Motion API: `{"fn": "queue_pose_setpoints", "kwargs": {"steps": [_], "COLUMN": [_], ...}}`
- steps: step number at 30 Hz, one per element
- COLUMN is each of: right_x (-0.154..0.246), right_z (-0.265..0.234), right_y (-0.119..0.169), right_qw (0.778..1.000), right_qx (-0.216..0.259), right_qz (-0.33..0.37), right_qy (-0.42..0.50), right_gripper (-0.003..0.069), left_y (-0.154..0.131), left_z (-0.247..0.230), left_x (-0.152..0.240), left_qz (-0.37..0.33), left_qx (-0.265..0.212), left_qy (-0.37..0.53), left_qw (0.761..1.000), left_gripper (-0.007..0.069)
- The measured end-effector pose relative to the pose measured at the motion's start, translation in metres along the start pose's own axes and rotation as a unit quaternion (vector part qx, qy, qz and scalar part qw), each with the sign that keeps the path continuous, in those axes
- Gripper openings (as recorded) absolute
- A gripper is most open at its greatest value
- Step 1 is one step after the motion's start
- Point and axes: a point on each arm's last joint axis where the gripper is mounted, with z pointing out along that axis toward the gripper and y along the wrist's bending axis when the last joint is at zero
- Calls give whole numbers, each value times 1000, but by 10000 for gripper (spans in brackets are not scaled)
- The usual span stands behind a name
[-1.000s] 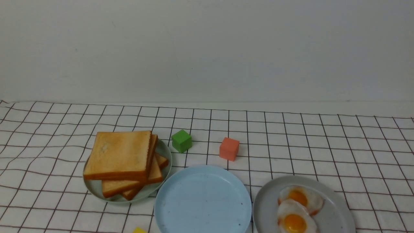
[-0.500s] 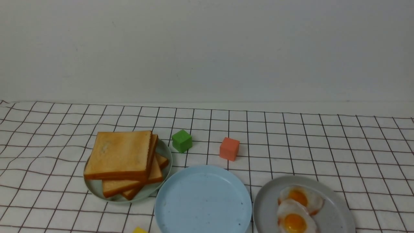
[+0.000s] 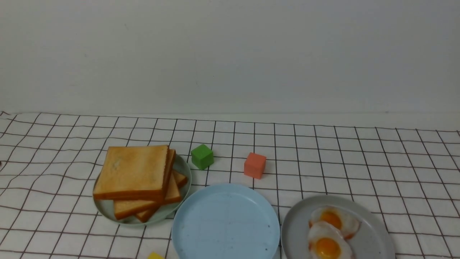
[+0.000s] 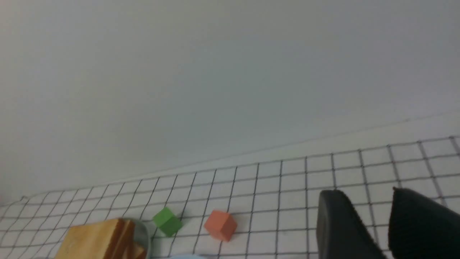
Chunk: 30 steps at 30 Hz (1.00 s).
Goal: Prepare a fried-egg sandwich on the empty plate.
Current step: Use the left arm to grab a slice of bread
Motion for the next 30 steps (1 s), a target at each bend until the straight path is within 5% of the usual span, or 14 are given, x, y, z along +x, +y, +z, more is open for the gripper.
{"fn": "queue_pose_setpoints", "kwargs": {"steps": [4, 10, 21, 30], "right_x": [11, 20, 37, 45], "right_z": [23, 64, 127, 146], "right_y": [2, 0, 18, 29], "right_qw": [997, 988, 972, 941], "right_qx": [-27, -25, -74, -115], "right_qz": [58, 121, 71, 44], "right_qy": [34, 88, 213, 315], "right_gripper": [241, 241, 241, 241], "left_y": [2, -3, -9, -7], "left_z": [4, 8, 23, 40], "left_x": [16, 29, 39, 41], "left_qz": [12, 15, -40, -21], "left_qx": [-12, 41, 100, 90], "left_qy": [99, 146, 190, 235], "left_qw": [995, 988, 976, 968], "left_gripper": [238, 238, 238, 238]}}
